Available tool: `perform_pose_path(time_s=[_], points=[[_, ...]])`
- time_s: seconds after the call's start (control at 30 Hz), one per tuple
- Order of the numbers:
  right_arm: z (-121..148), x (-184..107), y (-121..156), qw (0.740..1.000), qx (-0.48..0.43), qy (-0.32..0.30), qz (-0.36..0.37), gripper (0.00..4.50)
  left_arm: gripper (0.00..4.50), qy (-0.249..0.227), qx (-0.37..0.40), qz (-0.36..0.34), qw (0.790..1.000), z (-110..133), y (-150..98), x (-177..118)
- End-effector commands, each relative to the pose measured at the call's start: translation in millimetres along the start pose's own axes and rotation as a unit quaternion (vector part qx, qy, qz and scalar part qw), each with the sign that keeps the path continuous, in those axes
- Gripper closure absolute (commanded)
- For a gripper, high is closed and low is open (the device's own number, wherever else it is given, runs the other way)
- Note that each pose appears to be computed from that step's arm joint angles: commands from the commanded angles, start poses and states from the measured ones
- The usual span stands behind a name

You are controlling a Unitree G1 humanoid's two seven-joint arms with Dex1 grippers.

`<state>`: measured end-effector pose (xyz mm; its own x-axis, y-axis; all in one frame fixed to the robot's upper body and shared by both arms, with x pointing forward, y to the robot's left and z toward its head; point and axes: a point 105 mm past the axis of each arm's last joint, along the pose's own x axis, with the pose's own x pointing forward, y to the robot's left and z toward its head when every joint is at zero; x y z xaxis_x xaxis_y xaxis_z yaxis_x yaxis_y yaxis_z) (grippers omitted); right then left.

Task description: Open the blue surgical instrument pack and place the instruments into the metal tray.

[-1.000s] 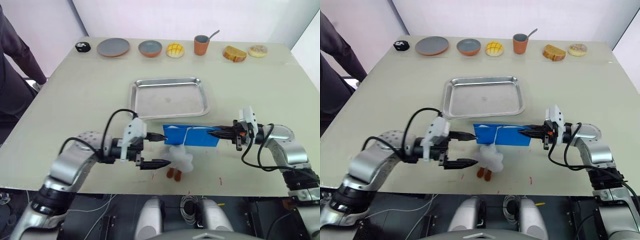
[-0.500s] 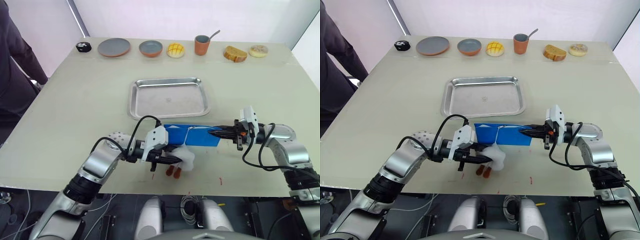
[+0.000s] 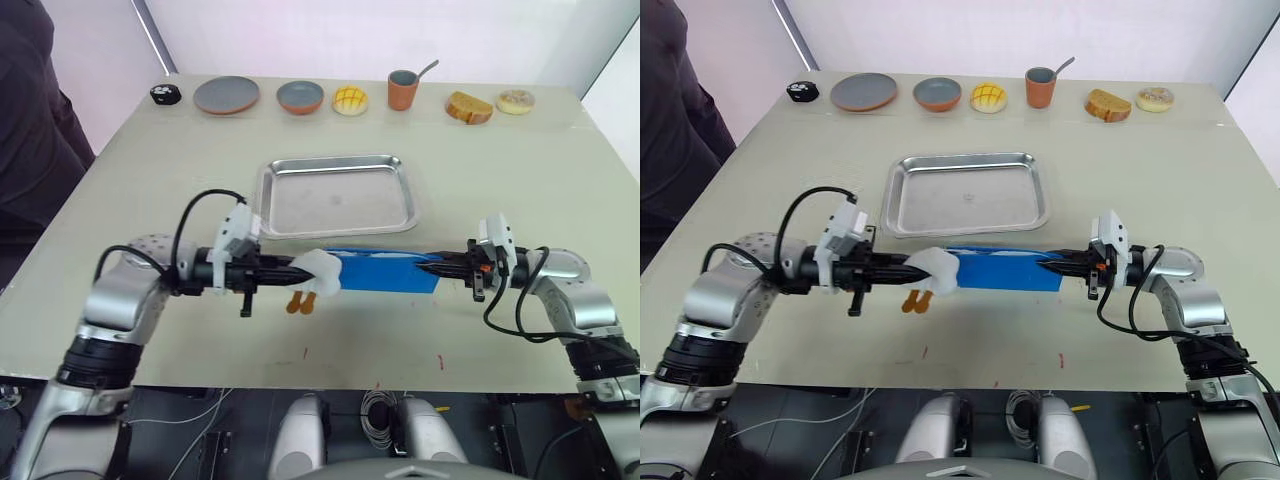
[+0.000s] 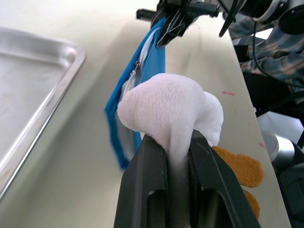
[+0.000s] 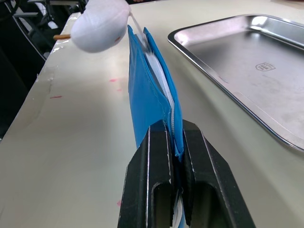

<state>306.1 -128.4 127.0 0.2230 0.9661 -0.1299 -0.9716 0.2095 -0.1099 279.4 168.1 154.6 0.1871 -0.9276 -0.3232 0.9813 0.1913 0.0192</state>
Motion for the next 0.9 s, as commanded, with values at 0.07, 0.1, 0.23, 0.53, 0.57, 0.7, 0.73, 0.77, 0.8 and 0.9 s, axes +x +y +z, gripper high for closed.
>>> perform_pose_path(time_s=[0.07, 0.1, 0.23, 0.53, 0.57, 0.7, 0.73, 0.77, 0.8, 0.9], points=[[-5, -5, -3, 1.000, -0.008, 0.017, -0.003, 4.50, 4.47, 0.065, -0.010, 0.056, 0.996, -28, 14, -33], [-5, -5, -3, 1.000, -0.009, 0.019, -0.002, 4.50, 4.47, 0.079, -0.004, 0.057, 0.995, -32, 15, -36], [-5, -5, -4, 1.000, -0.009, 0.018, -0.003, 4.50, 4.47, 0.097, -0.010, 0.065, 0.993, -37, 18, -41], [-4, -2, -2, 1.000, -0.006, 0.008, 0.001, 4.50, 4.47, 0.196, -0.022, 0.046, 0.979, -92, 17, -27], [-1, -1, -2, 1.000, -0.004, 0.001, 0.000, 4.50, 4.47, 0.196, -0.026, 0.044, 0.979, -94, 17, -24], [14, 0, -2, 0.999, 0.002, -0.035, 0.000, 4.50, 4.47, 0.207, -0.022, 0.035, 0.977, -102, 20, -18], [17, 0, -2, 0.999, 0.004, -0.043, 0.001, 4.50, 4.47, 0.205, -0.022, 0.034, 0.978, -101, 20, -17], [24, 0, -2, 0.998, 0.008, -0.060, 0.002, 4.50, 4.47, 0.203, -0.021, 0.032, 0.978, -101, 20, -16], [29, 0, -2, 0.997, 0.011, -0.071, 0.003, 4.50, 4.47, 0.202, -0.020, 0.031, 0.979, -101, 20, -16], [53, -2, 1, 0.990, 0.040, -0.135, 0.012, 4.50, 4.47, 0.203, -0.014, 0.030, 0.979, -102, 20, -15]])
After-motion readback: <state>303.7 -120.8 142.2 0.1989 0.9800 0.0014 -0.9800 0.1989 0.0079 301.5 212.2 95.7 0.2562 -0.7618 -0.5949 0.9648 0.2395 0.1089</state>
